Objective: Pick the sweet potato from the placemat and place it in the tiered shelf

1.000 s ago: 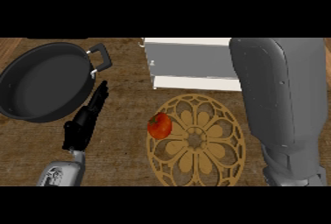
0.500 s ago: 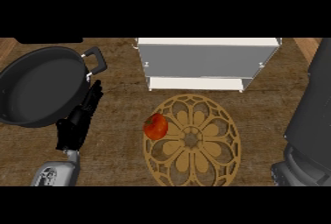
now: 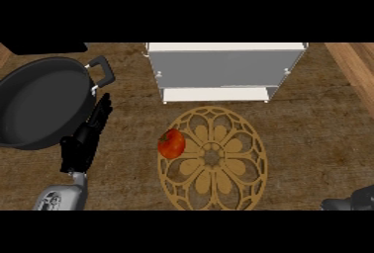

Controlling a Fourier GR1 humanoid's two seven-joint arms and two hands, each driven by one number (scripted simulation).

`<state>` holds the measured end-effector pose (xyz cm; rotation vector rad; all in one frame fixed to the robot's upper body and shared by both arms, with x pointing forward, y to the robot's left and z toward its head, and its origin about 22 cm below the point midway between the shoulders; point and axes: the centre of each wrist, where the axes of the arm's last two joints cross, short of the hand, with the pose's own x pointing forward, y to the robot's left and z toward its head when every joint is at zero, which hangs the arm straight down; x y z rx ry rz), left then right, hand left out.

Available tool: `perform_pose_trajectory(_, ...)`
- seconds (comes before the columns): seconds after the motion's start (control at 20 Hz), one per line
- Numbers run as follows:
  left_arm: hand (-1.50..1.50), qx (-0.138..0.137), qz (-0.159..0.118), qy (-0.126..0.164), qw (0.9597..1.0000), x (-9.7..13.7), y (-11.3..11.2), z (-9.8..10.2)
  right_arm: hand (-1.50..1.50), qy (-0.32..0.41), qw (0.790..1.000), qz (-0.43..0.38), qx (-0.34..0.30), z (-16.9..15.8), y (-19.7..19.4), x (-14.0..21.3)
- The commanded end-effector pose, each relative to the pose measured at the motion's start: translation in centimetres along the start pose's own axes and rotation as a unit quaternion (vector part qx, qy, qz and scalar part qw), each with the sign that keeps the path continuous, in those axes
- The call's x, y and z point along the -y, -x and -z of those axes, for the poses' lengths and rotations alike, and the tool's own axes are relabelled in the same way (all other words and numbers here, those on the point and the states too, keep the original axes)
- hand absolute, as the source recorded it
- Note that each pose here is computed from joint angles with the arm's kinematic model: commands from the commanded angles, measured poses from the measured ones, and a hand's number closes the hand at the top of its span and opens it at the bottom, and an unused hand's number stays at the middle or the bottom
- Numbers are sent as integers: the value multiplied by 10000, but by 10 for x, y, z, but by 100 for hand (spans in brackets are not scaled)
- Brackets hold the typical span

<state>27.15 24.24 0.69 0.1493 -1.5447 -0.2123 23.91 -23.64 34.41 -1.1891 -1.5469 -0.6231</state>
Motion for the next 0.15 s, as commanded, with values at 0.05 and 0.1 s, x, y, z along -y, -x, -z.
perform_pose_trajectory(0.05,0,-74,62,-38,9999,2,4,2,-150,-302,9977,-460,-390,-10,30,62)
perform_pose_trajectory(0.1,0,-31,1,-55,10000,-3,2,-5,-150,-401,9974,-427,-427,-10,34,71)
